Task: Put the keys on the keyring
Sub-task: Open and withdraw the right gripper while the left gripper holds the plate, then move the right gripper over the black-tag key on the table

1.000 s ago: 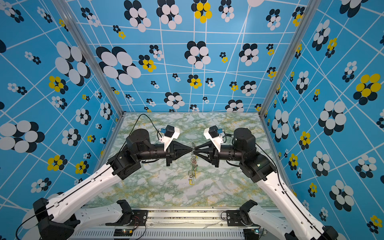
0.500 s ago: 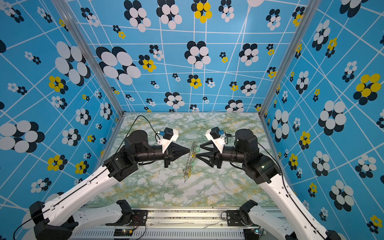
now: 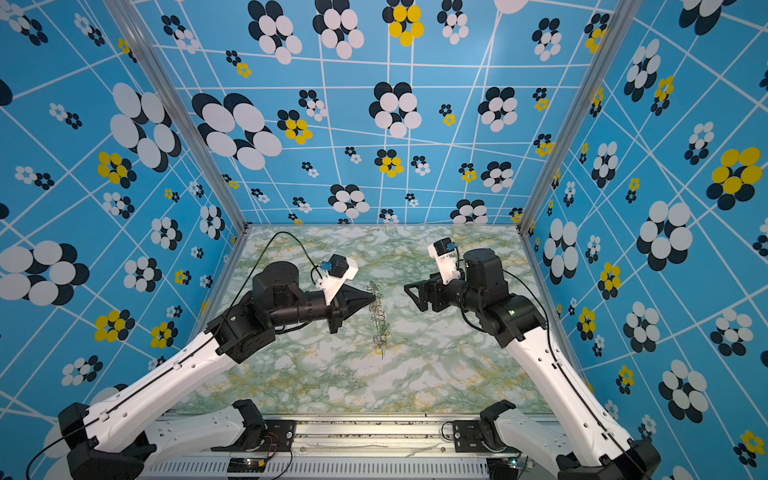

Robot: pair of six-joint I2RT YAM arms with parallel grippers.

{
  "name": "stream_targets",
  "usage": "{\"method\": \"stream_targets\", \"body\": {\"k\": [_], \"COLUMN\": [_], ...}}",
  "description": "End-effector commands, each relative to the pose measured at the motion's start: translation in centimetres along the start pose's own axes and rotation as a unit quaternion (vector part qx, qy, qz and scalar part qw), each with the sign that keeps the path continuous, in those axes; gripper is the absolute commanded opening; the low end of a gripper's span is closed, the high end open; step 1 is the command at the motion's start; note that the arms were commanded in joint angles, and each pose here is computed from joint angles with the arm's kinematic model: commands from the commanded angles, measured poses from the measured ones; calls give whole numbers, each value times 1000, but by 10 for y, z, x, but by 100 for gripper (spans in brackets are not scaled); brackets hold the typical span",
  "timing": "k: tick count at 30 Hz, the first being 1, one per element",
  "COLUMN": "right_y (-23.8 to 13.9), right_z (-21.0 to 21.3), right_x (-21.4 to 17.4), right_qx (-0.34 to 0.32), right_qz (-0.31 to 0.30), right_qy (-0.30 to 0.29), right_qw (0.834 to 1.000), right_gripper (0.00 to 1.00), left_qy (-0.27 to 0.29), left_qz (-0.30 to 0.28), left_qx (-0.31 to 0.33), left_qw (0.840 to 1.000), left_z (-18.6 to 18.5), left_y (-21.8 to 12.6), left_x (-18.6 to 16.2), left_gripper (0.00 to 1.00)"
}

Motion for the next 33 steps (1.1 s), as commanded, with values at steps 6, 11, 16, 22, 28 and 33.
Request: {"method": "stream_targets", "body": {"k": [6,11,16,22,28,33], "right_y": [28,54,83,120,149,165], "right_z": [-80,-128,-183,-232,-259,-273], "right_x": [-28,-41,-58,-71,-85,-93], "right_qx": [-163,-217,-269,-272,-302,-317], "right_qz": [104,129,148,162,187,202], "right_qy": [160,245,281,321,317,311], "right_qw": [968,936,909,893,879,873], "right_gripper": [91,88,84,67,61,50], "left_qy": [10,11,8,4,1,-1], "left_qz": [-11,-7,5,6,0,0], "left_qx": [10,14,9,9,22,27], "left_qw": [1000,1000,1000,1000,1000,1000], "left_z": [0,6,11,16,22,25], "left_y": [-3,-2,3,6,1,-1], "left_x": [0,0,-6,-12,-15,-17], "left_gripper": [0,0,0,0,0,0]}}
Point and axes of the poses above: each gripper's point midway between its finger pads, its own y axis out along the fingers, its own z axis along the line the jaws close on, x = y × z, the point moved 8 cm from there along -y, back along the fingers, and after that the axes turned 11 degrees about -y, right-handed, at the moved point
